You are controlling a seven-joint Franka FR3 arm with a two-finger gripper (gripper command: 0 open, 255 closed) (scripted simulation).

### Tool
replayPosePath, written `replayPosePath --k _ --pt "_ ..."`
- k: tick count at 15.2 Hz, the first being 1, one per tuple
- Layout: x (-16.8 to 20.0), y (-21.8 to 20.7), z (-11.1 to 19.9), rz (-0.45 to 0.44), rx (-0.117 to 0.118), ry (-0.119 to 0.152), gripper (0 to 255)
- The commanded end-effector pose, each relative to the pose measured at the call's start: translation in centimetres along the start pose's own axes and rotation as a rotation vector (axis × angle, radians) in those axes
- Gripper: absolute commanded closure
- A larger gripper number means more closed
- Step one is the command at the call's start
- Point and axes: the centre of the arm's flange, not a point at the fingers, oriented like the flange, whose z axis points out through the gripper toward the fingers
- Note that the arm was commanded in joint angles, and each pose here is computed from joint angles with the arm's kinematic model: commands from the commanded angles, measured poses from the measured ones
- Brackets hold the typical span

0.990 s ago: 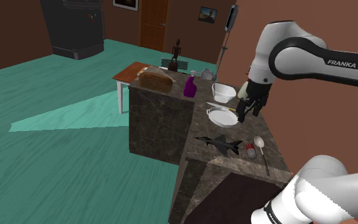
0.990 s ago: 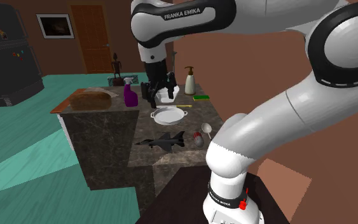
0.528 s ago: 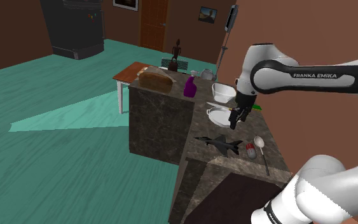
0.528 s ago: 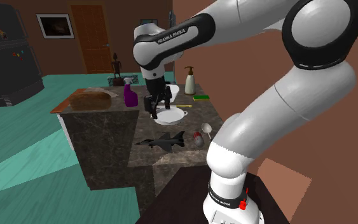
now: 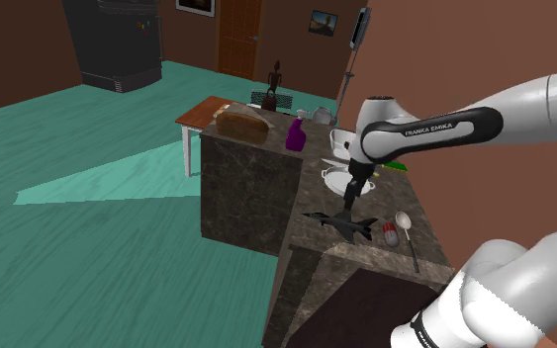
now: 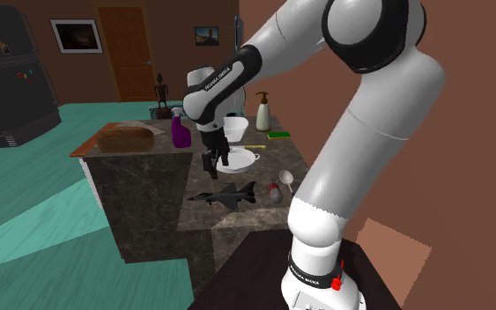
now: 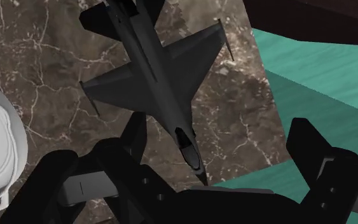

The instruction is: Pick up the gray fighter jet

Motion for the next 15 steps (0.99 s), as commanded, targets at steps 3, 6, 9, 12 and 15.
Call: replayPosePath --k 3,6,9,12,15 --pt "3.0 1.9 4.2 -0.118 0.008 -0.002 0" --pt "5.3 2.9 7.3 -0.205 0.015 -0.005 0" --pt "7.2 3.6 9.8 -0.274 0.021 -0.007 0" --pt "7.4 3.6 11.4 -0.274 0.021 -0.007 0" --pt "7.7 3.6 13.0 -0.274 0.021 -0.007 0"
